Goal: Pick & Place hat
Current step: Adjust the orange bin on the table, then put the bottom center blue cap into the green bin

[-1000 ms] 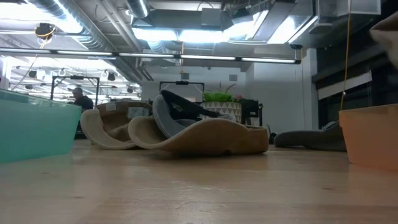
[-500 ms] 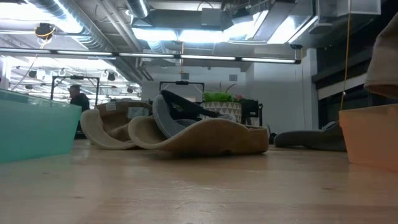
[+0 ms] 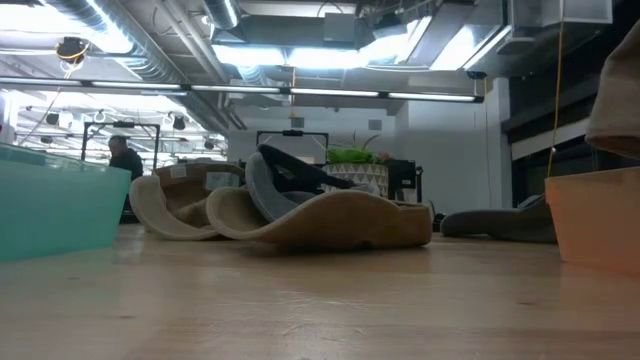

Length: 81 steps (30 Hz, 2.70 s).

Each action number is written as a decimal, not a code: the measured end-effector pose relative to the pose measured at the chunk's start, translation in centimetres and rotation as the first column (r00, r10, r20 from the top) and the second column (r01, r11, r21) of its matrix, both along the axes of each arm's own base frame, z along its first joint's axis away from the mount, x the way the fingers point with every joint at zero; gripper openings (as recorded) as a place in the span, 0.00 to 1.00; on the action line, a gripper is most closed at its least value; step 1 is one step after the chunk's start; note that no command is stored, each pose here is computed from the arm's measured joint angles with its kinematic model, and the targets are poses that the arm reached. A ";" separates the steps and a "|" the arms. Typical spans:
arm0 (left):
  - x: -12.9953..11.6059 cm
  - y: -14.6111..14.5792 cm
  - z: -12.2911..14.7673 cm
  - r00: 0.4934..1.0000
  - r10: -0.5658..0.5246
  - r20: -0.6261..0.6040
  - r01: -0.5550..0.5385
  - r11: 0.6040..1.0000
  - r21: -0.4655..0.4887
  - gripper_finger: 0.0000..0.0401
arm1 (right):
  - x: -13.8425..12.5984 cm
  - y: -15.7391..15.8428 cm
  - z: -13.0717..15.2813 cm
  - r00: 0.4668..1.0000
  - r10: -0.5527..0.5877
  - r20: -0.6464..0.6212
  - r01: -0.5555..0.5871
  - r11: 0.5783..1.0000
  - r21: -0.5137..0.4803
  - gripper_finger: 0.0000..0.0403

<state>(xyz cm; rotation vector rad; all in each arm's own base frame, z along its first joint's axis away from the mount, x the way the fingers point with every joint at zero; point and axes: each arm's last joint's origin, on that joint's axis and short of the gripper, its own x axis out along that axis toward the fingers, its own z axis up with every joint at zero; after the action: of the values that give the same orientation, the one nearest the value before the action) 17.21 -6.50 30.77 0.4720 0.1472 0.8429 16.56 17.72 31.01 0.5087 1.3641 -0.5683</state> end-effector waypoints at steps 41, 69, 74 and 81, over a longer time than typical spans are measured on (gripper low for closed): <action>0.0 0.0 0.0 1.000 0.000 -0.001 0.000 1.000 0.001 0.49 | 0.7 -7.4 -13.2 0.947 -0.304 -0.108 0.280 0.941 -0.191 0.01; -0.1 0.1 0.0 0.999 0.053 0.011 -0.052 0.998 -0.031 0.48 | 4.3 -14.8 -8.1 0.946 -0.241 0.217 0.306 0.882 -0.359 0.01; -0.2 -0.3 0.0 0.999 0.007 0.041 -0.005 0.999 -0.047 0.47 | 3.5 -15.0 -4.0 0.909 -0.196 0.368 0.308 0.910 -0.277 0.02; 0.1 -1.0 -0.5 0.980 -0.178 0.088 0.184 0.981 -0.063 0.46 | 4.3 -13.5 -1.6 0.803 -0.085 0.591 0.238 0.953 -0.186 0.04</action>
<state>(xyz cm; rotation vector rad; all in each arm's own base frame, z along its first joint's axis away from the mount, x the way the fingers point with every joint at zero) 17.33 -7.48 30.31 0.3773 0.0576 0.6749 20.87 4.24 29.41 0.5371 0.6540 -0.6515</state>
